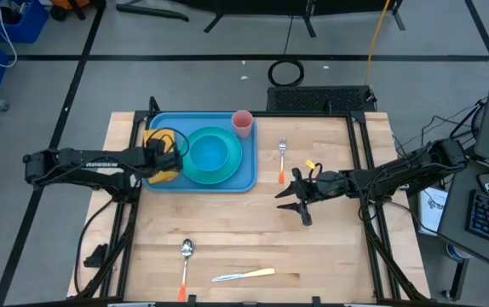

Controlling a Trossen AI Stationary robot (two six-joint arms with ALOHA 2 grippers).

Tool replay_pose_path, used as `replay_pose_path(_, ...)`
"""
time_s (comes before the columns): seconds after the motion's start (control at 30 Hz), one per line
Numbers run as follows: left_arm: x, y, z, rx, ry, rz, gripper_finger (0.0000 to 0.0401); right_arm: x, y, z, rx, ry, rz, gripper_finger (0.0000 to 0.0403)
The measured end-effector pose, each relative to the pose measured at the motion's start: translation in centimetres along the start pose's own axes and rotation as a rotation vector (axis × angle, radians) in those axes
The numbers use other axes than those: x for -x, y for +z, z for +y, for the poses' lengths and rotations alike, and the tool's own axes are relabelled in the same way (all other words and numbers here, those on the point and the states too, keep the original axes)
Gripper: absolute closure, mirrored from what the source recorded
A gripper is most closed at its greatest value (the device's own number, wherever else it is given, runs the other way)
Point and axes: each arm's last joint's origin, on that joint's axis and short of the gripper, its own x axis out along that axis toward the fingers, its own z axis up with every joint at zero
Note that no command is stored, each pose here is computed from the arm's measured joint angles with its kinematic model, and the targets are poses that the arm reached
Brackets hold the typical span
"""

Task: Set up tray
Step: Put the yellow napkin to the left of the green plate on the blue serving tray

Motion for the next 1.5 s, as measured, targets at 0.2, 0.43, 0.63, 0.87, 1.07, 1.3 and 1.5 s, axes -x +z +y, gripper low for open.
replay_pose_path(0.2, -0.9, 1.5, -0.2, 0.005, -0.044, -0.004, 0.0398, 0.0, 0.0, 0.0, 0.002, 0.000, 0.000, 0.0259)
replay_pose_path(0.43, -3.2, 2.8, 0.5, 0.033, -0.016, 0.094, 0.0398, 0.0, 0.0, 0.0, 0.003, 0.000, -0.002, 0.0259)
replay_pose_path(0.63, -5.3, 3.4, 0.1, 0.017, -0.038, 0.165, 0.0399, 0.0, 0.0, 0.0, 0.007, 0.000, -0.001, 0.0259)
replay_pose_path(0.87, -7.2, 3.2, -0.8, -0.023, -0.009, 0.203, 0.0399, 0.0, 0.0, 0.0, 0.010, 0.000, 0.000, 0.0259)
replay_pose_path(1.07, -7.5, 3.2, -1.2, -0.105, -0.017, 0.169, 0.0398, 0.0, 0.0, 0.0, 0.011, -0.001, 0.000, 0.0259)
replay_pose_path(1.3, -7.3, 3.5, -1.8, -0.201, -0.093, 0.129, 0.0399, 0.0, 0.0, 0.0, 0.014, -0.002, 0.000, 0.0259)
replay_pose_path(1.5, -7.4, 3.7, -2.0, -0.248, -0.125, 0.112, 0.0399, 0.0, 0.0, 0.0, 0.014, -0.002, 0.000, 0.0259)
